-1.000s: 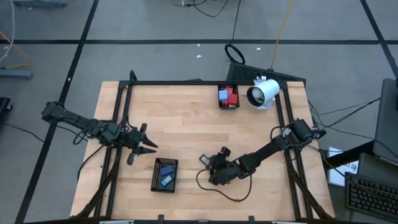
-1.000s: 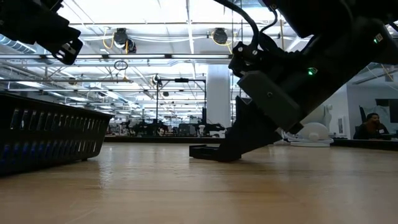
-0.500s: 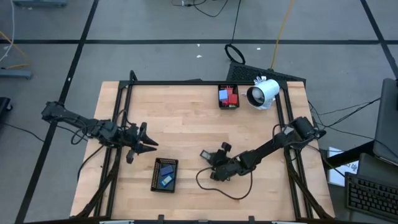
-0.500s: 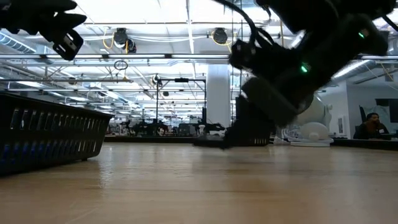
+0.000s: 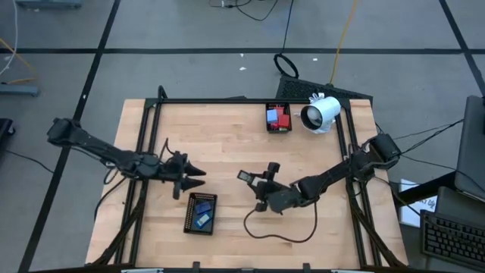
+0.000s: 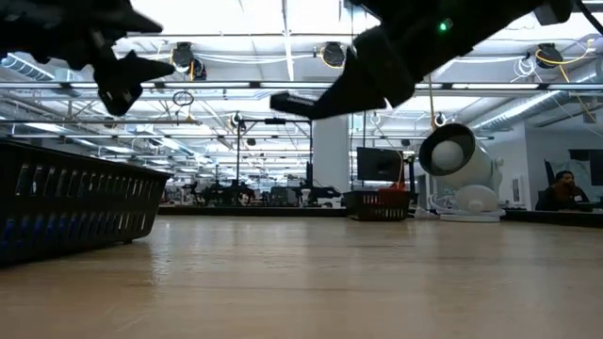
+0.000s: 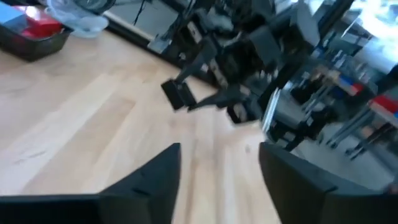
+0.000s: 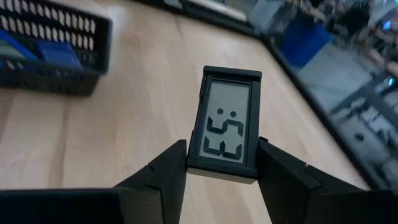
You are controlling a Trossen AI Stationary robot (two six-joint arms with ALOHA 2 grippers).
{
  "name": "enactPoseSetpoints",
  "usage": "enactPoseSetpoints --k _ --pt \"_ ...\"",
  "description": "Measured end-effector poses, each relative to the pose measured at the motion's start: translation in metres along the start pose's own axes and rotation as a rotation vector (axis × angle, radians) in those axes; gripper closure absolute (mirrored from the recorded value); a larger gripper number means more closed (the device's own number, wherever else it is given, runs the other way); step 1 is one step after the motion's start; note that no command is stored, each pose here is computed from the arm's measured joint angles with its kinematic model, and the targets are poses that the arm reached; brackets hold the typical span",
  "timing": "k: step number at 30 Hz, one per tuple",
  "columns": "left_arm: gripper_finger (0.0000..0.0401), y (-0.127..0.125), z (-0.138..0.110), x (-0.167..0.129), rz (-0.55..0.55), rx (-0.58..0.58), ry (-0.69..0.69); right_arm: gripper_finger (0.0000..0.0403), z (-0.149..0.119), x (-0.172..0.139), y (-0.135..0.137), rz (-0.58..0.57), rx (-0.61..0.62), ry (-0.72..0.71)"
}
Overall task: Pick & Place Office items
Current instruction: Put the black digital clock into the bottom black basket
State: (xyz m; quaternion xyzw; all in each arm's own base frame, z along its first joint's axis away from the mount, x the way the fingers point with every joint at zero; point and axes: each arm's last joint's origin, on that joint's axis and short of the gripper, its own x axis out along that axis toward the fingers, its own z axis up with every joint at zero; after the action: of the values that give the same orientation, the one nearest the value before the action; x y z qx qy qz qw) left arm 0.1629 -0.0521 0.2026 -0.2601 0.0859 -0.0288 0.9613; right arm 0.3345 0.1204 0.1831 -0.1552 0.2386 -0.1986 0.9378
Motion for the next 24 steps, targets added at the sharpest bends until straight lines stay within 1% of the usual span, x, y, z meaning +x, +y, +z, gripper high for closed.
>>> enactPoseSetpoints --k 4,6,9,13,17,20,24 --pt "0.0135 0.000 -0.001 0.014 -0.003 -0.046 -0.057 0.0245 0.008 0.000 0.000 -0.002 -0.044 -0.060" --pt "0.0115 0.003 -0.003 0.020 0.014 -0.079 -0.060 0.0246 0.010 -0.001 0.000 -0.005 -0.070 -0.077" --pt "0.0096 0.010 -0.006 0.029 0.051 -0.122 -0.063 0.0244 0.013 -0.001 0.000 -0.009 -0.083 -0.105" --pt "0.0087 0.018 -0.007 0.038 0.075 -0.180 -0.083 0.0244 0.017 -0.001 -0.001 -0.009 -0.097 -0.133" --pt "0.0090 0.020 -0.006 0.048 0.078 -0.187 -0.057 0.0245 0.017 -0.001 -0.001 -0.010 -0.099 -0.132" --pt "0.0091 0.017 -0.001 0.060 0.074 -0.171 -0.052 0.0243 0.017 -0.001 -0.001 -0.009 -0.094 -0.132" --pt "0.0091 0.009 0.008 0.079 0.073 -0.118 -0.059 0.0244 0.017 -0.001 -0.001 -0.008 -0.093 -0.132"
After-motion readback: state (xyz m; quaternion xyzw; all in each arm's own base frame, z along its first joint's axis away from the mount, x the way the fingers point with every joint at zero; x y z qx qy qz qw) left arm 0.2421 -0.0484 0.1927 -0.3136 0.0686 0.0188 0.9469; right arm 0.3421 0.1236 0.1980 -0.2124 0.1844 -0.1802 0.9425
